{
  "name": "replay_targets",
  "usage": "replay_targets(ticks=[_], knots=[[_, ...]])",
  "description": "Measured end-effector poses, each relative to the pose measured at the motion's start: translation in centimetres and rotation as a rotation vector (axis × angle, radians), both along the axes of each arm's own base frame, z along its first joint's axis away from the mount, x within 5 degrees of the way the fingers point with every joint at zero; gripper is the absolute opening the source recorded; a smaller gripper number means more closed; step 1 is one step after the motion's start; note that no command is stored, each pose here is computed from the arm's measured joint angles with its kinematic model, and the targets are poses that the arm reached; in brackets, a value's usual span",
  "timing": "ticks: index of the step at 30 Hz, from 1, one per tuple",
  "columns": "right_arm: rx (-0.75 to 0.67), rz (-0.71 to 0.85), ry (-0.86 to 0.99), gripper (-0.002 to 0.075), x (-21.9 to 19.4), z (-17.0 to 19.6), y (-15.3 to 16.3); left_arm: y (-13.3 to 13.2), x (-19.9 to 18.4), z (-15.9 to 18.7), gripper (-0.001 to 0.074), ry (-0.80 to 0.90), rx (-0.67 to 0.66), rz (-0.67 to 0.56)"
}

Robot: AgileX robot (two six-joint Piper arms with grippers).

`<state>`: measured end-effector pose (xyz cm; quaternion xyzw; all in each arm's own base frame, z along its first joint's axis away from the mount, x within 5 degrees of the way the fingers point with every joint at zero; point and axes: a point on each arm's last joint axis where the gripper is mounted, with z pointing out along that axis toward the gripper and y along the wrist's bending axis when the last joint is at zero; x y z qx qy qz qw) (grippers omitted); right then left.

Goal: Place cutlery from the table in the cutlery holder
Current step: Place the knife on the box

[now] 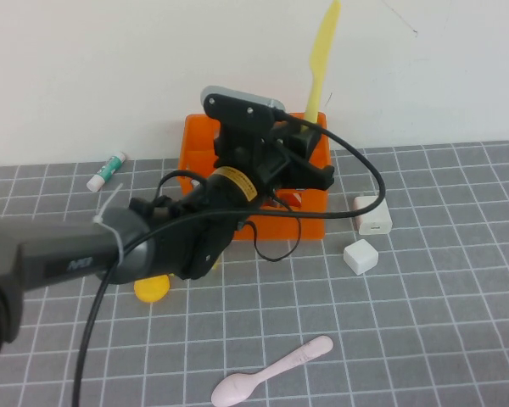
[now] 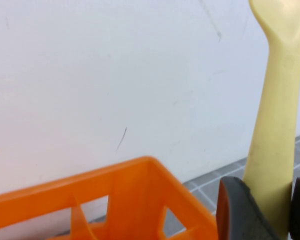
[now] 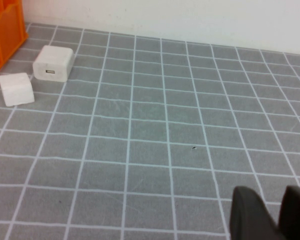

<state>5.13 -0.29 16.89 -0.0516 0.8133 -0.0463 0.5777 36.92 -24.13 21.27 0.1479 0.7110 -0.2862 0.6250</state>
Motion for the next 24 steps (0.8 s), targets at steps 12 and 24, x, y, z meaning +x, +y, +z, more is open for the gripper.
replay_targets(ticks=[12,24], knots=[[0.0,0.0,0.0,0.0145,0.0,0.0,0.0,0.6,1.6,-2.0,0.0183,0.073,0.078,0.026],[0.0,0.0,0.0,0.0145,0.0,0.0,0.0,0.8,1.7,-2.0,0.0218,0.069,0.093,0.021]])
